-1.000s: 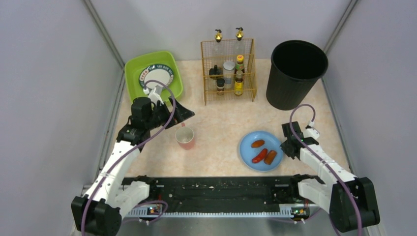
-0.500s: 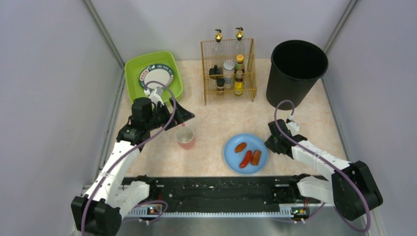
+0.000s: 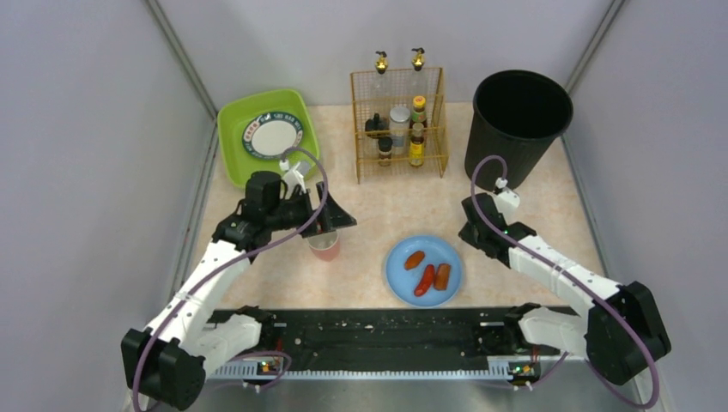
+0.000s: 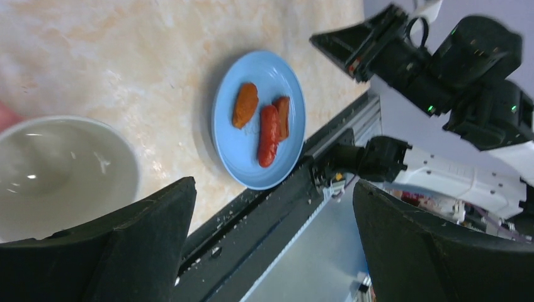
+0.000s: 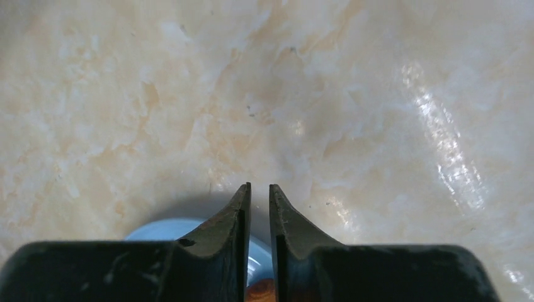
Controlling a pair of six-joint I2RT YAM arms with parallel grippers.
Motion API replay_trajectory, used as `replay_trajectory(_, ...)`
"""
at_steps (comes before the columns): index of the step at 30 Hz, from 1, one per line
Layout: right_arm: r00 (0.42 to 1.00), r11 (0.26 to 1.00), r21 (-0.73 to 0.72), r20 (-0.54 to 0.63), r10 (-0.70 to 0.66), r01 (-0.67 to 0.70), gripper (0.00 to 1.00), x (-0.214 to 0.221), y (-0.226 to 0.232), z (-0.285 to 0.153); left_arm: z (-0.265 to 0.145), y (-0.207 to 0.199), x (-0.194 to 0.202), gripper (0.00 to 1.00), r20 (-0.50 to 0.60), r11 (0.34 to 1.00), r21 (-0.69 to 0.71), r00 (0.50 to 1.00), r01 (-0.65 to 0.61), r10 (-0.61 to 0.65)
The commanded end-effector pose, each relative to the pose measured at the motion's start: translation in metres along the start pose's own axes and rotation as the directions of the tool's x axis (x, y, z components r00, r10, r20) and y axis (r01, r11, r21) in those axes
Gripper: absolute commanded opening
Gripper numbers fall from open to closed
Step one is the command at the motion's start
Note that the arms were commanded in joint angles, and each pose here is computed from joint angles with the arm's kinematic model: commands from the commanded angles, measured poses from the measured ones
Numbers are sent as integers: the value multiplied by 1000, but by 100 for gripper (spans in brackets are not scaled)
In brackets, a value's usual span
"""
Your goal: Clear the kitchen counter
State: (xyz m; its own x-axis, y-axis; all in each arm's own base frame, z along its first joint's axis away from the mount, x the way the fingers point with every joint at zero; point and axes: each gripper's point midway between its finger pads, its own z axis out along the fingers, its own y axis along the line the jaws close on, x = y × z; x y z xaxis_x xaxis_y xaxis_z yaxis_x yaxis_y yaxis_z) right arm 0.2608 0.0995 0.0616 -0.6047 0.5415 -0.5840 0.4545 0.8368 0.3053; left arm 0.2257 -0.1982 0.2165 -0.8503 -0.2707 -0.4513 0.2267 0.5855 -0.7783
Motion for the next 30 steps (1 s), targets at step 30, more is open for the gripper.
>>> replay_trajectory(30,942,923,-273,273,-195,271,49,-57,32,-71,131,46,139,89,-295,920,-366,955,-140,28)
